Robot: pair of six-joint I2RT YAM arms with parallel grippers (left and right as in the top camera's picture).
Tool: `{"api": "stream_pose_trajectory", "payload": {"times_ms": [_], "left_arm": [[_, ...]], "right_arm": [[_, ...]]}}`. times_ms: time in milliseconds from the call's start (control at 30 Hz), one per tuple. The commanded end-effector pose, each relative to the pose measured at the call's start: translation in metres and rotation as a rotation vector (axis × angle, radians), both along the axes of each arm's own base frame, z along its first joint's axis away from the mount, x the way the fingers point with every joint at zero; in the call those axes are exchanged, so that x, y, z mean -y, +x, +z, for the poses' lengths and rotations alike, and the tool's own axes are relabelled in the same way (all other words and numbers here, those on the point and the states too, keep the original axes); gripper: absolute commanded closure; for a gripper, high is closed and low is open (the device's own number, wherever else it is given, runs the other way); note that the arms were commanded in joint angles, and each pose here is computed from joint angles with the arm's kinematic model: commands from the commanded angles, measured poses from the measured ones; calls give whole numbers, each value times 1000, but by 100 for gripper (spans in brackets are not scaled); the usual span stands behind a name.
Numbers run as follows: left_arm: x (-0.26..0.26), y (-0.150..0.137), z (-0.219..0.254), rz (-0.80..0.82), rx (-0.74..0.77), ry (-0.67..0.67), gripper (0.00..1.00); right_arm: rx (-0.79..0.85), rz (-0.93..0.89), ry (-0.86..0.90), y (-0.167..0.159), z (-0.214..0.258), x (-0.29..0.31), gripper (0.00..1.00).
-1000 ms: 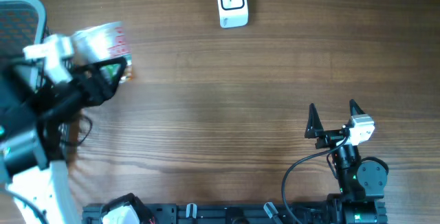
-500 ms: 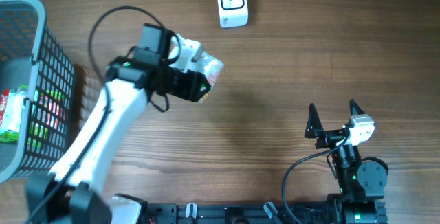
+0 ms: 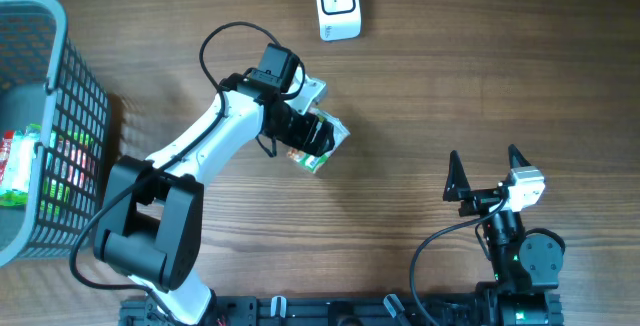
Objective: Scan the item barcode
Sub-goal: 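Carry the cup noodles with the left gripper toward the white scanner, then release the cup noodles onto the table near the scanner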
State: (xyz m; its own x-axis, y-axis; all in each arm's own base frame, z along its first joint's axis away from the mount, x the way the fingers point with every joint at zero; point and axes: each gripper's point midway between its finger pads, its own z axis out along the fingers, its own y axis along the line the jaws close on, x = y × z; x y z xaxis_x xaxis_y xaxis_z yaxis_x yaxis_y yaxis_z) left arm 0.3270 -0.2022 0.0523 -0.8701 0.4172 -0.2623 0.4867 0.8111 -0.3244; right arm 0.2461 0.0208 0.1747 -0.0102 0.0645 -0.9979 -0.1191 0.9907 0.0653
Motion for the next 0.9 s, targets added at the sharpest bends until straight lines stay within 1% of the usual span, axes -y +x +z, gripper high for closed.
{"api": "stream_pose_trajectory", "payload": {"times_ms": [0, 67, 133, 300, 367, 400, 467, 533, 600, 867], "left_arm": [[4, 9, 9, -9, 46, -7, 0], [4, 14, 18, -5, 74, -9, 0], [-2, 27, 39, 16, 158, 23, 0], [-23, 50, 127, 94, 423, 63, 0], [-42, 54, 163, 158, 547, 113, 0], [-58, 56, 182, 208, 617, 158, 0], [-84, 54, 210, 292, 711, 236, 0], [-99, 50, 225, 340, 759, 280, 0], [-102, 45, 236, 351, 786, 270, 0], [-102, 44, 238, 353, 790, 267, 0]], "right_arm": [[10, 14, -10, -1, 2, -2, 0], [10, 14, -10, -1, 2, -2, 0], [10, 14, -10, -1, 2, -2, 0], [10, 14, -10, -1, 2, -2, 0], [10, 14, -10, -1, 2, -2, 0], [10, 14, -10, -1, 2, -2, 0], [10, 14, -10, -1, 2, -2, 0], [10, 14, -10, -1, 2, -2, 0], [10, 14, -11, -1, 2, -2, 0], [10, 14, -10, -1, 2, -2, 0]]}}
